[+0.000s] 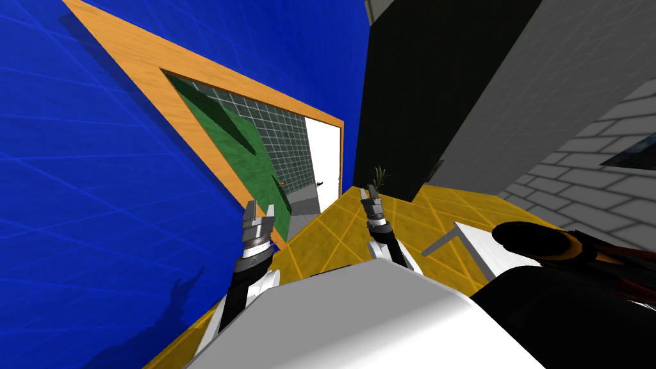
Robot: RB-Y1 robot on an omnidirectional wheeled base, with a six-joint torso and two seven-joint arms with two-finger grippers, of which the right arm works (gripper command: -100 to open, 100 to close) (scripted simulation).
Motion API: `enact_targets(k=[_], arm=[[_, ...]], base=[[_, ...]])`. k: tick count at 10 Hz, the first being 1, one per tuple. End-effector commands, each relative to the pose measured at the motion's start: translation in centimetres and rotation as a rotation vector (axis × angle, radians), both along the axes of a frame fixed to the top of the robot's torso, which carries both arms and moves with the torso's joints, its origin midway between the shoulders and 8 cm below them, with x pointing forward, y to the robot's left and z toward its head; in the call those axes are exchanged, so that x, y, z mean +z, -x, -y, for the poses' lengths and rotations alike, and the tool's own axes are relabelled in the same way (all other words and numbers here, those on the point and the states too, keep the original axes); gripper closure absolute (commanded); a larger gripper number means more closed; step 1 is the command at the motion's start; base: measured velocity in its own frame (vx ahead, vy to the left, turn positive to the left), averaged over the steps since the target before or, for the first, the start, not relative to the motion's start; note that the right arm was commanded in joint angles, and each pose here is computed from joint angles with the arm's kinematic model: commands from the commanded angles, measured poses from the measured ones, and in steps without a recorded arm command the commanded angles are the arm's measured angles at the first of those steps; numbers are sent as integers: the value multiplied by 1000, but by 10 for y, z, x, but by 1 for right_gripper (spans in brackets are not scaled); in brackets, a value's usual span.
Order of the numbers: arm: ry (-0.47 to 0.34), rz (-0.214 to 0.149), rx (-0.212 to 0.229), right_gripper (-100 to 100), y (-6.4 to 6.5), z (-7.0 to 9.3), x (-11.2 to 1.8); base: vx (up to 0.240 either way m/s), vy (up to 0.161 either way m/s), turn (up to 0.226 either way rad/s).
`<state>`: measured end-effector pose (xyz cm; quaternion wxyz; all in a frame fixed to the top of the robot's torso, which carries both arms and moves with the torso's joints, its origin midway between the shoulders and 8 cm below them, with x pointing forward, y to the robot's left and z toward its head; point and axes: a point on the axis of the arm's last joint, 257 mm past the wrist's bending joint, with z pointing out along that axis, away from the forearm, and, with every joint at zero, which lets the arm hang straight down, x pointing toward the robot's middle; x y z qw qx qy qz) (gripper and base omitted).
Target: Push the door open
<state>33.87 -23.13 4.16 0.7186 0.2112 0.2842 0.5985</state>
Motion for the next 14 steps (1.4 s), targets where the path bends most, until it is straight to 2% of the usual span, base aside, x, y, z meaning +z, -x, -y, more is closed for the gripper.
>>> enact_targets(k=[1, 6, 11, 14], arm=[[-8, -18, 35, -100, -7, -9, -9], [-31, -70, 131, -100, -25, -38, -37], [-48, -123, 221, -100, -38, -68, -64], [-60, -171, 300, -100, -46, -96, -88]], base=[[126, 5, -83], [226, -19, -59], [163, 1, -57], [172, -12, -81]])
